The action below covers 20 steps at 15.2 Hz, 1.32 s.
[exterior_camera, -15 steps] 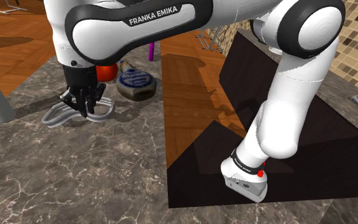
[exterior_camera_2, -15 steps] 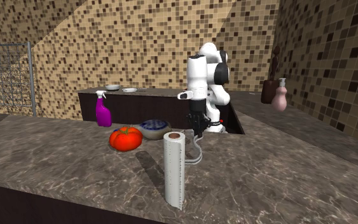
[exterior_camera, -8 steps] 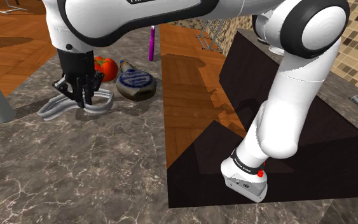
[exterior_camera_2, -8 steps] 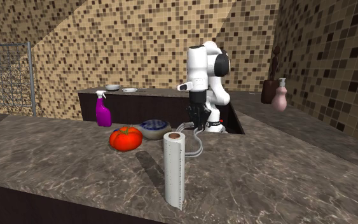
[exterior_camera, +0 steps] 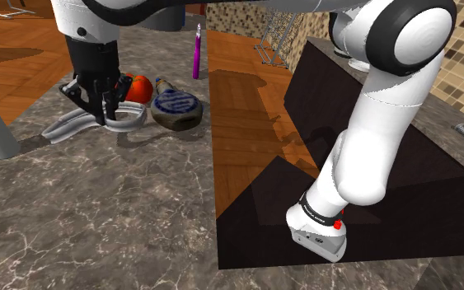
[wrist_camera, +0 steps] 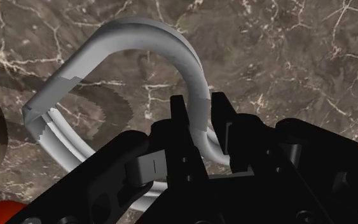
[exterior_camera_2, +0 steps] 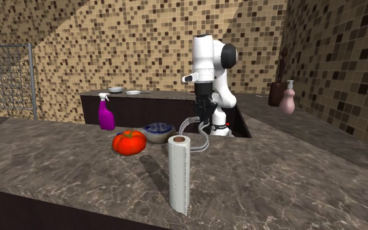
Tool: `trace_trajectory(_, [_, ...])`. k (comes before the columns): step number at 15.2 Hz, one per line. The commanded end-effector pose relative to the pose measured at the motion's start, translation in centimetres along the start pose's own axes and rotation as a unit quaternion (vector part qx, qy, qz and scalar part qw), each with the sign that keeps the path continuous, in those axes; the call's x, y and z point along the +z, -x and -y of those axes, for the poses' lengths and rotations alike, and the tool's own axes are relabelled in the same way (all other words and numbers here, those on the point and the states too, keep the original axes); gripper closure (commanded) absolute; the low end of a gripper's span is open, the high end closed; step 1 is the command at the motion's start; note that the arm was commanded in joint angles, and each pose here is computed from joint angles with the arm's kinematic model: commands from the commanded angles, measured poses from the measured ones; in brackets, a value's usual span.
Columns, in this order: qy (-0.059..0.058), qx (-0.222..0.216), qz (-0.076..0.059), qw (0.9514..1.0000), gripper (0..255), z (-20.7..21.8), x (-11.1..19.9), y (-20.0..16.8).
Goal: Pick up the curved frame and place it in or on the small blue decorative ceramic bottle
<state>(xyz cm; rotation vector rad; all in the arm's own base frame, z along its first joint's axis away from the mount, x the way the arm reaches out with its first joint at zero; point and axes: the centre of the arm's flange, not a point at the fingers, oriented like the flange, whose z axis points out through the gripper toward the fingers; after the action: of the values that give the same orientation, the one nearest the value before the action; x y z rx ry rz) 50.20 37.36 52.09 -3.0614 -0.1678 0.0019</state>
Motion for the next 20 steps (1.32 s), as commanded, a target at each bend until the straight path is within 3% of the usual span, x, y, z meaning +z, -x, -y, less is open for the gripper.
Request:
trace_trajectory(1, [0.0,0.0,0.0,1.0,255,0.1,-1.0,0.1])
trace_trajectory(17, [0.0,0.0,0.0,1.0,255,0.8,-9.3,0.0])
trace_trajectory(20, [0.0,0.0,0.0,1.0,255,-3.1,-10.0,-0.1])
